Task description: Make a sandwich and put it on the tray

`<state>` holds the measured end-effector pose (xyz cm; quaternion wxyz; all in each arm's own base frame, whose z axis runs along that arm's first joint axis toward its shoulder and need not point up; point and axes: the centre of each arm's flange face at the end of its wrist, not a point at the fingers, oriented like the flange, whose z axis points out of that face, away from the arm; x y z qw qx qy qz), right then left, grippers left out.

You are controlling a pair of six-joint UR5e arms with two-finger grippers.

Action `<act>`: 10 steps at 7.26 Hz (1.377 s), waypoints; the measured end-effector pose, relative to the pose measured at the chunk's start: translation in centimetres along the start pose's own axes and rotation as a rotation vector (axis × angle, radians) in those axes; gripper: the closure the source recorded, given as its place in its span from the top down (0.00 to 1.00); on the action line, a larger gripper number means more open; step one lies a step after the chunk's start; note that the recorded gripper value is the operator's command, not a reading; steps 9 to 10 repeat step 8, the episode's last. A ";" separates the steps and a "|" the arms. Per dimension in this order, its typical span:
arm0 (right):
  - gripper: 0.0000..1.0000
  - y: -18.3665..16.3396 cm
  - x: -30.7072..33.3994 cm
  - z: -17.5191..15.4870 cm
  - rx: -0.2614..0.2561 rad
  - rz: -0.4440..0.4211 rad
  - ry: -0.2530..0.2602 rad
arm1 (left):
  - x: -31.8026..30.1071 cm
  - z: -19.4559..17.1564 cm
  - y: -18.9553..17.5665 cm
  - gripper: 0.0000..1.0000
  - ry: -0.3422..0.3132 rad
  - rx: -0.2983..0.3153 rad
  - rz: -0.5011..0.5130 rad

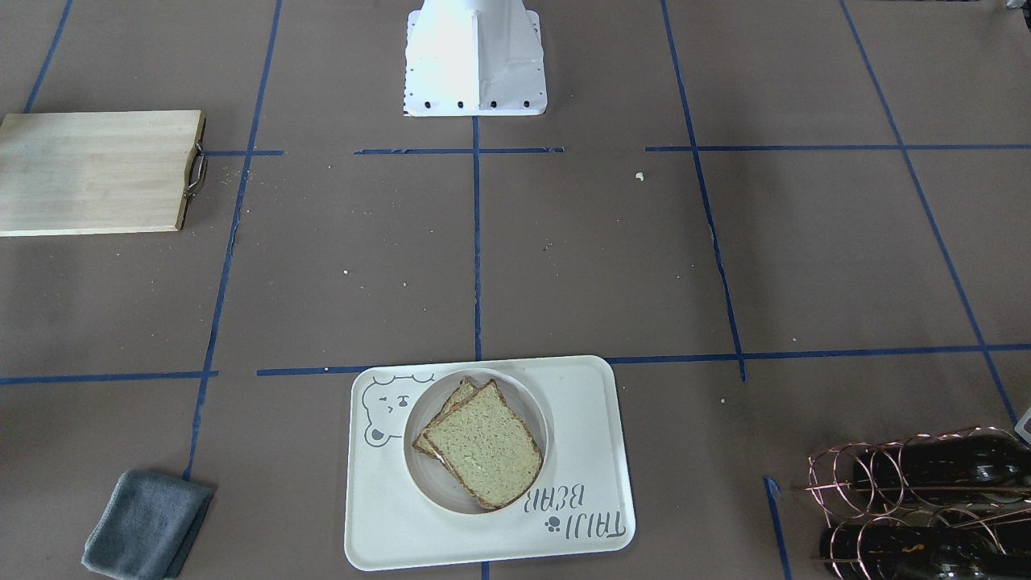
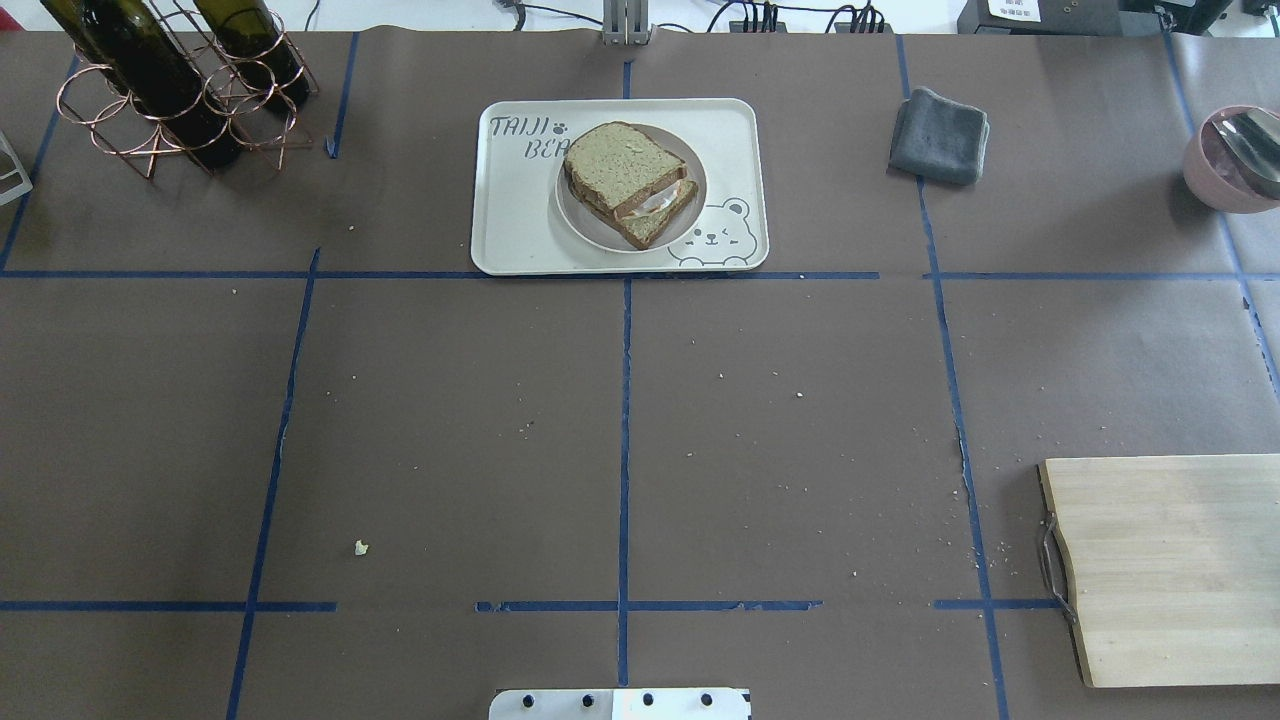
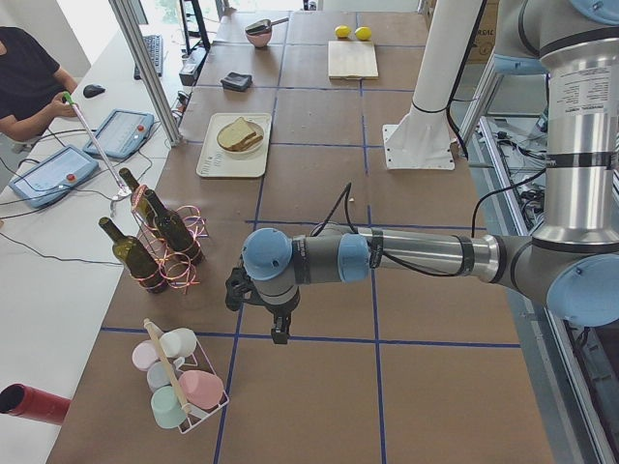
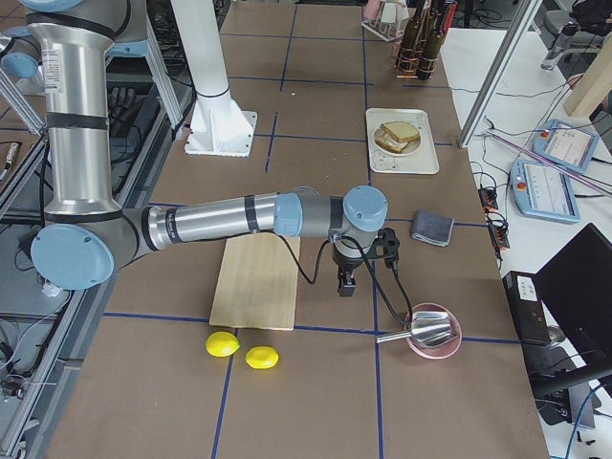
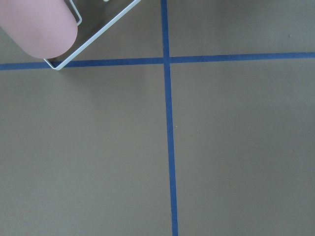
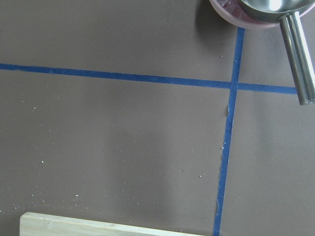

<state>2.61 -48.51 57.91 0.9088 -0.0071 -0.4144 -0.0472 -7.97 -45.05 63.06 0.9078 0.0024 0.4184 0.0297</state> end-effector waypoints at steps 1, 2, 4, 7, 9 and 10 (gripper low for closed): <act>1.00 0.0 0.1 0.0 -0.001 0.000 0.002 | 0.2 -0.2 0.1 1.00 -0.001 0.002 -0.001; 1.00 0.0 0.2 0.0 -0.001 -0.001 0.021 | 0.4 -0.5 0.2 1.00 -0.001 0.001 -0.003; 1.00 0.0 0.9 0.2 -0.009 -0.002 0.080 | 0.2 -0.2 1.1 1.00 0.002 -0.014 -0.013; 1.00 0.1 1.2 0.5 -0.014 0.001 0.090 | 1.0 -0.6 1.0 1.00 -0.001 -0.004 0.007; 1.00 0.2 1.2 0.5 -0.015 0.001 0.090 | 1.4 -1.1 0.4 1.00 -0.003 0.004 0.016; 1.00 0.2 1.2 0.5 -0.015 0.001 0.090 | 1.4 -1.1 0.4 1.00 -0.003 0.004 0.016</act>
